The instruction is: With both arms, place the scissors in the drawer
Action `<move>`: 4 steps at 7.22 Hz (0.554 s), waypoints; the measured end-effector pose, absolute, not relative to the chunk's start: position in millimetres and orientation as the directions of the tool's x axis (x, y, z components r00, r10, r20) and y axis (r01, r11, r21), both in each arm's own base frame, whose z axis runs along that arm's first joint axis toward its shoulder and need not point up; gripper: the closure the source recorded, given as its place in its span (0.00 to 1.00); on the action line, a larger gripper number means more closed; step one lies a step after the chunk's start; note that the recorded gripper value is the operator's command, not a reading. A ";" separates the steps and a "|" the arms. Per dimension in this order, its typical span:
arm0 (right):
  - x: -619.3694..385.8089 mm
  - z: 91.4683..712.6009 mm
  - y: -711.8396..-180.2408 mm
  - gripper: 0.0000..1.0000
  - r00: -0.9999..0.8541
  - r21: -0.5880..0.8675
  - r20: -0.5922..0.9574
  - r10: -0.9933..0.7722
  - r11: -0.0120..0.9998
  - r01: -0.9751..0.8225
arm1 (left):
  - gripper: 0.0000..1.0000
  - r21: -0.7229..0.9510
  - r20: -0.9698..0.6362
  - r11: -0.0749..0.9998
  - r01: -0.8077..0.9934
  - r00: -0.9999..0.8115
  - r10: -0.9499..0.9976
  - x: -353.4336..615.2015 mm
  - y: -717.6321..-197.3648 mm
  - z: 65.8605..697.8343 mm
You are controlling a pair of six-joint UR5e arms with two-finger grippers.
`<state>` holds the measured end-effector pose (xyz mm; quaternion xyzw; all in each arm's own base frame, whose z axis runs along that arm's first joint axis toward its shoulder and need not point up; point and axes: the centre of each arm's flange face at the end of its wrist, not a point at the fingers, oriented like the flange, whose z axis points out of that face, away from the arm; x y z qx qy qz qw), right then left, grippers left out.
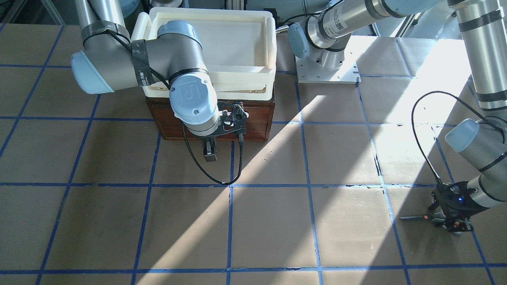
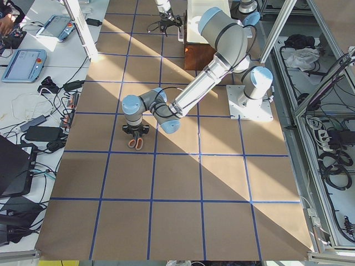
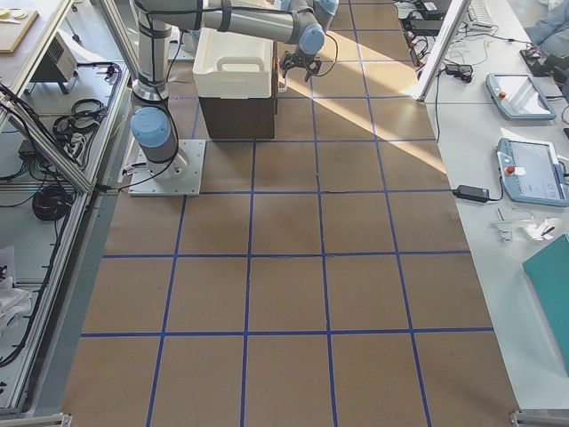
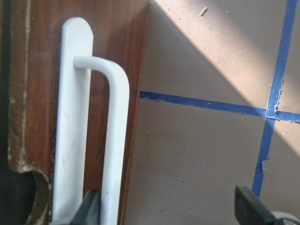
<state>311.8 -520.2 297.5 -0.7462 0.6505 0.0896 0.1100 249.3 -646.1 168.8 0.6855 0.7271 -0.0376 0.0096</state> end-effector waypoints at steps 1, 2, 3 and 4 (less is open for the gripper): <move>312.5 297.2 -522.0 0.00 0.140 -0.050 -0.266 -0.954 -0.131 -0.990 | 1.00 -0.040 -0.070 0.051 0.998 -0.054 0.996 249.2 -646.8 169.4; 313.5 295.5 -525.6 0.00 0.141 -0.053 -0.250 -0.958 -0.132 -0.990 | 1.00 -0.038 -0.074 0.043 0.998 -0.046 0.996 249.6 -648.4 171.5; 314.1 292.7 -529.0 0.00 0.142 -0.055 -0.240 -0.960 -0.133 -0.990 | 1.00 -0.033 -0.082 0.035 0.999 -0.038 0.996 249.0 -651.3 178.6; 313.9 291.7 -531.6 0.00 0.142 -0.056 -0.234 -0.962 -0.133 -0.990 | 1.00 -0.025 -0.094 0.027 0.999 -0.029 0.995 245.7 -654.0 190.6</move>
